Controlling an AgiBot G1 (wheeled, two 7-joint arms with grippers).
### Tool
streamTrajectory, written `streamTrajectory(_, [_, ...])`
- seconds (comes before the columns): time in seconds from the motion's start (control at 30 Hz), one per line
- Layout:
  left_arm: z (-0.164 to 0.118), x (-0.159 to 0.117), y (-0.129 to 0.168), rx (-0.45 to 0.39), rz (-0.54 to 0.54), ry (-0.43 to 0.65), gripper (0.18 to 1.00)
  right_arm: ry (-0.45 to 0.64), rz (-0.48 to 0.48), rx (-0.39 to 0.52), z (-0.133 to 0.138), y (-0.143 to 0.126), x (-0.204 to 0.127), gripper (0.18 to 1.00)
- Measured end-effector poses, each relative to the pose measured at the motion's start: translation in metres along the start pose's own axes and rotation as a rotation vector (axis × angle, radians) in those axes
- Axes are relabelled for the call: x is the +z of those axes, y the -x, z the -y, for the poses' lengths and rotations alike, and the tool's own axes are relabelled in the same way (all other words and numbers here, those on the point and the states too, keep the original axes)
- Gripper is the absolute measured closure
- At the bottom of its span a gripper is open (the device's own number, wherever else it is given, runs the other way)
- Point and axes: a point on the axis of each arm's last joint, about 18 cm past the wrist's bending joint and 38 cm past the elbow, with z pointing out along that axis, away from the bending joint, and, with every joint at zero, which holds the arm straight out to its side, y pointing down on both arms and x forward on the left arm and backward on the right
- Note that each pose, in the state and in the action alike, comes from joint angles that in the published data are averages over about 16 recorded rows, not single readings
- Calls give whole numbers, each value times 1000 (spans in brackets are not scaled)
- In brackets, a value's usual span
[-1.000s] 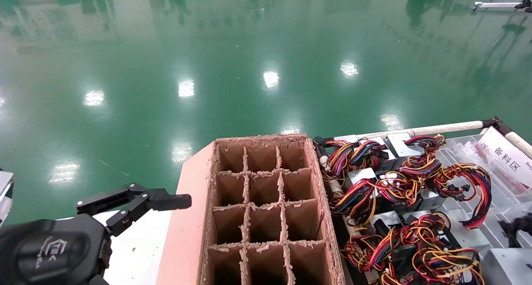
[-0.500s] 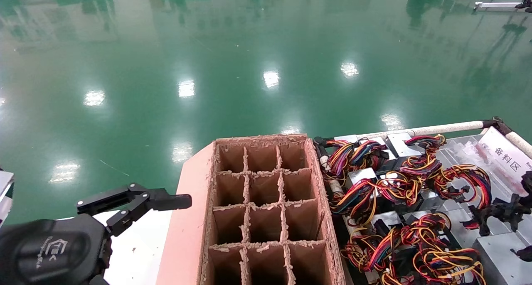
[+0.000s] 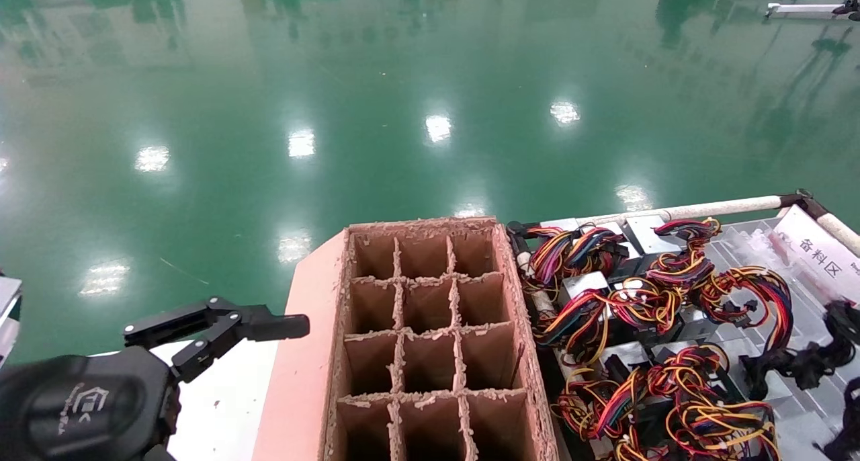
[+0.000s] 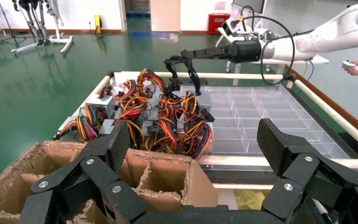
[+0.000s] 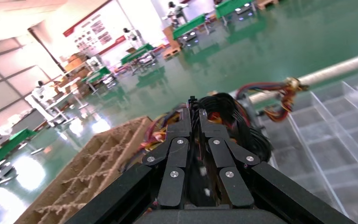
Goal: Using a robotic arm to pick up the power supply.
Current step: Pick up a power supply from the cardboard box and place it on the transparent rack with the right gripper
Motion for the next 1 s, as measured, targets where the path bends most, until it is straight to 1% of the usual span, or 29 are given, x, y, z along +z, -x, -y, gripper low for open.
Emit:
streamTrajectory(0.27, [0,0,0,0,0,0,184,-25,-67,19,-10,-5,-28,973])
streamTrajectory(0.6, [0,0,0,0,0,0,184,-118,-130,35,-21,-4,-56,974])
streamTrajectory(0.8, [0,0,0,0,0,0,184,-172,-148,48,-28,-2,-62,974])
streamTrajectory(1.0, [0,0,0,0,0,0,184,-204,-139,60,-31,0,-56,974])
